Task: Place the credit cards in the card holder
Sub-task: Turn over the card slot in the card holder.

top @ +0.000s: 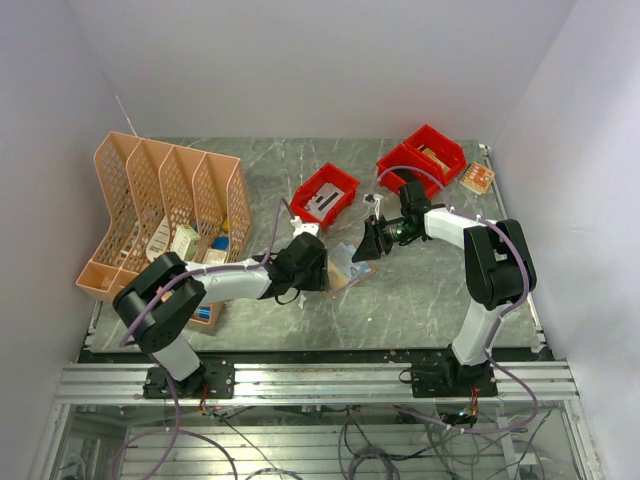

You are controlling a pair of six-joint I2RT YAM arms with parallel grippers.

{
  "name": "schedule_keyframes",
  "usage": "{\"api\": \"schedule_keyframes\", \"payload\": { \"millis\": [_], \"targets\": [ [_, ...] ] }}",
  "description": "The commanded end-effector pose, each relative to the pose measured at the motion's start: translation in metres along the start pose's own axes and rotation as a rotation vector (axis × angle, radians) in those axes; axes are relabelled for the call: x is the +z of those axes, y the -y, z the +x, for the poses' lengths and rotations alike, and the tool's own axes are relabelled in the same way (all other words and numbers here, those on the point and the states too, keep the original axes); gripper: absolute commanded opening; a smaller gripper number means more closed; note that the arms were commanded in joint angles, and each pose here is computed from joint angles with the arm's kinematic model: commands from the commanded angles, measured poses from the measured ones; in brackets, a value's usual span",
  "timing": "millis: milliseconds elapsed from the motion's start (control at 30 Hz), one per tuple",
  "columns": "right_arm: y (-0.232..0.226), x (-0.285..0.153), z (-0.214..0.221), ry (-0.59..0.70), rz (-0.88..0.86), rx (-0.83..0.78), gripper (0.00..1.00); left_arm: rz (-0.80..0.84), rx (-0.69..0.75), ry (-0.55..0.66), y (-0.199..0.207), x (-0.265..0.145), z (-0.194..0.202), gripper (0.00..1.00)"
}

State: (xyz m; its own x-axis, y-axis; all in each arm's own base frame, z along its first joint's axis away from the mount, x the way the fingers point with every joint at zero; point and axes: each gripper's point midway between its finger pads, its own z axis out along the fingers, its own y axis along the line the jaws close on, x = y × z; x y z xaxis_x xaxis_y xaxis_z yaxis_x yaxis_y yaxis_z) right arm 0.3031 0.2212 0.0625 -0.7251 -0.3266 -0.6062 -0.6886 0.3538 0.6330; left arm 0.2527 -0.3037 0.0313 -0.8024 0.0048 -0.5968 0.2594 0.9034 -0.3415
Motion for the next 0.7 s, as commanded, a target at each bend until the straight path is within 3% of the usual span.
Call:
{"api": "schedule_keyframes", "payload": {
  "millis": [0, 367, 667],
  "targets": [
    [-0.005, 0.002, 0.000, 0.015, -0.046, 0.013, 0.34, -0.002, -0.011, 0.054, -0.004, -0.016, -0.015, 0.59],
    [-0.009, 0.003, 0.001, 0.020, -0.079, 0.023, 0.34, 0.122, -0.066, 0.116, 0.023, -0.025, -0.043, 0.58],
    [-0.014, 0.005, 0.001, 0.026, -0.123, 0.043, 0.34, 0.258, -0.249, 0.208, 0.038, -0.022, -0.074, 0.77]
  ]
}}
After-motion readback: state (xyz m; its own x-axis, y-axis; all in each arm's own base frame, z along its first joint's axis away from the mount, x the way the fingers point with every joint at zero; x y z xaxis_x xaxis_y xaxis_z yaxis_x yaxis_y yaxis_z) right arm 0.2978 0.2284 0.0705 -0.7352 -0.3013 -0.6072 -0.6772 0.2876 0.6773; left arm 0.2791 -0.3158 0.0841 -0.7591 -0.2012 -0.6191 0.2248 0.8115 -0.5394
